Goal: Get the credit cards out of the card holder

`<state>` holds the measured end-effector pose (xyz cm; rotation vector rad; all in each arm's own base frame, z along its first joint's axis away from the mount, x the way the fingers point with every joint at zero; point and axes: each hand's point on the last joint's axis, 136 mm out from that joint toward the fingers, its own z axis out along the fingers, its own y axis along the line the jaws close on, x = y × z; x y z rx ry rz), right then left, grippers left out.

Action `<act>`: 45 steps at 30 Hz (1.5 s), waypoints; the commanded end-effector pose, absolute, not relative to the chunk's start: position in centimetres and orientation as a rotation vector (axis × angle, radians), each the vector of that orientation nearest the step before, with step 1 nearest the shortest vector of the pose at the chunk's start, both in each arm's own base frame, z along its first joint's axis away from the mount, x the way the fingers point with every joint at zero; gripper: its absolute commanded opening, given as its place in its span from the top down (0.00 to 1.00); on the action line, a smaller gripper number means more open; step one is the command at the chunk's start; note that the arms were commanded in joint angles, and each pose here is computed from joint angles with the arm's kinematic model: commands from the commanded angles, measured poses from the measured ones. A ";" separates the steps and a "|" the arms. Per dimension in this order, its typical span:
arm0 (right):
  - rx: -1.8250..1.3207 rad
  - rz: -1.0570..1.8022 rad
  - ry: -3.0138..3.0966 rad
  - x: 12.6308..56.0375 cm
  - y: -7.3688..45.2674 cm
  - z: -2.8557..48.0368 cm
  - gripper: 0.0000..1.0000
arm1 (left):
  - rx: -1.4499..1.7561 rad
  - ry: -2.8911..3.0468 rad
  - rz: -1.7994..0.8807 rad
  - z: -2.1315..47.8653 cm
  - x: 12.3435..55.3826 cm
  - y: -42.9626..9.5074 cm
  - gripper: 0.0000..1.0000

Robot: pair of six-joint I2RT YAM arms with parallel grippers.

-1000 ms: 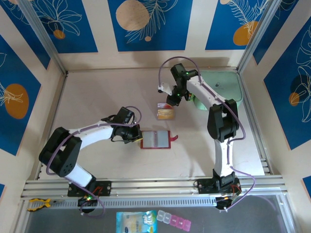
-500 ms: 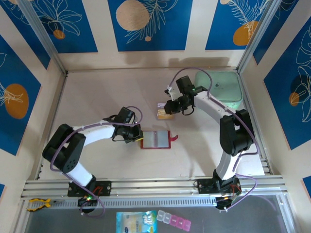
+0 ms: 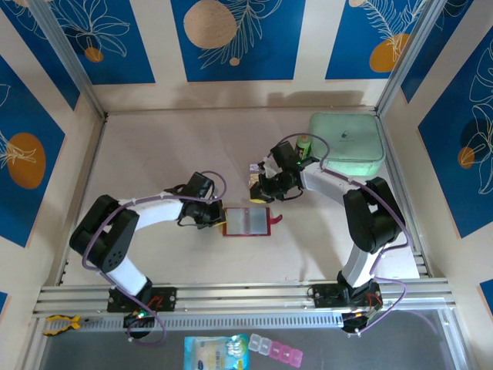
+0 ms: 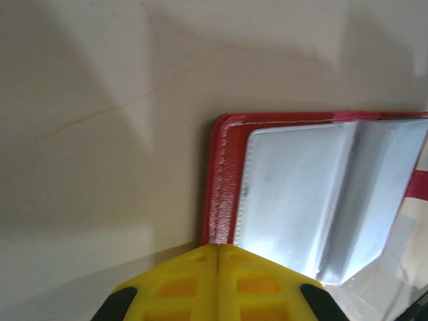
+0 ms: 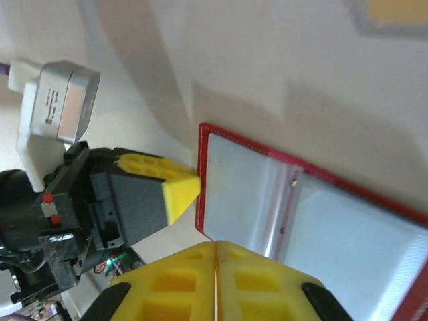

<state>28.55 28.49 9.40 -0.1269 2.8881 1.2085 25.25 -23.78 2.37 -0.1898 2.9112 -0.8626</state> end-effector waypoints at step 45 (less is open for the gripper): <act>-0.274 0.806 3.141 24.2 30.8 4.4 0.68 | -0.187 2.938 -0.783 1.5 25.0 -22.1 1.00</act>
